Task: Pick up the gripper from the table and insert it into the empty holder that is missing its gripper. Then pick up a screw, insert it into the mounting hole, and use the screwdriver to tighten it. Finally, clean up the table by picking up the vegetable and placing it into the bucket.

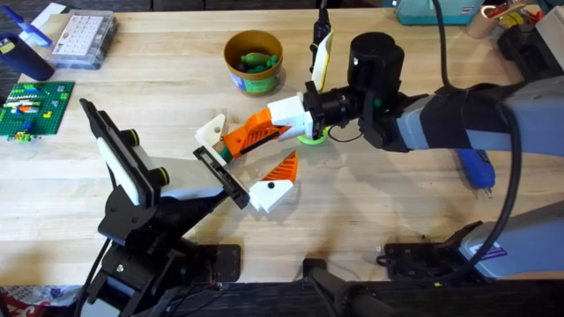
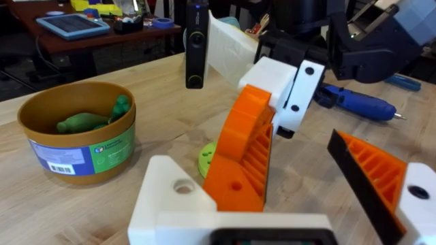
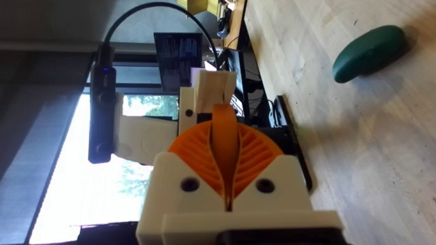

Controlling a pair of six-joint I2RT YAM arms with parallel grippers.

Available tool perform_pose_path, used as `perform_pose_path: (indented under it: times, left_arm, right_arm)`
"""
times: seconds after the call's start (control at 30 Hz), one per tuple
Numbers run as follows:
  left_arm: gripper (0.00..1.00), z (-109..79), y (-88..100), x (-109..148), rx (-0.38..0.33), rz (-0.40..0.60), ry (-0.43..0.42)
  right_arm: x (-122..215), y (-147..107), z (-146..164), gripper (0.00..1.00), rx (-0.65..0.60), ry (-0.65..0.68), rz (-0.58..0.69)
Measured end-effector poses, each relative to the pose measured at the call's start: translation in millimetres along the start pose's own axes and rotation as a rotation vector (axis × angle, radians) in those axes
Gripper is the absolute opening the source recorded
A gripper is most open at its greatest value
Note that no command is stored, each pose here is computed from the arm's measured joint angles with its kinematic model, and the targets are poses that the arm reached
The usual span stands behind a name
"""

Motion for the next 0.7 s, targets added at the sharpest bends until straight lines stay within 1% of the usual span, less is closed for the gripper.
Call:
perform_pose_path:
  times: [0.13, 0.3, 0.4, 0.5, 0.7]
  left_arm:
    - [0.987, 2.3, 2.5, 0.4, 0.002, -0.001, 0.019]
    - [0.987, 2.4, 3.0, 0.4, -0.002, -0.003, 0.019]
    - [0.987, 1.9, 2.9, 0.4, -0.003, -0.003, 0.016]
    - [0.987, 0.8, 2.7, 0.4, -0.003, -0.002, 0.007]
    - [0.987, -5.7, 1.9, 0.5, -0.001, 0.004, -0.042]
  right_arm:
    - [0.6, -0.4, -0.8, 0.017, -0.014, -0.001, 0.003]
    - [4.3, 5.9, 9.5, 0.017, 0.041, 0.034, -0.017]
    - [5.7, 7.3, 8.9, 0.017, 0.018, 0.035, -0.022]
    - [5.7, 7.4, 8.5, 0.017, 0.003, 0.035, -0.021]
    - [6.1, 7.4, 4.9, 0.017, -0.034, 0.024, -0.025]
Point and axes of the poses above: each hand's point on the last joint's axis, 136 mm out from that joint toward the fingers, its own x axis back along the fingers, its own z axis along the line the jaws close on, y = z × x, the point moved 4 cm from there along x, back along the fingers, and after that the axes turned 2 degrees about x, right-handed, at the moved point
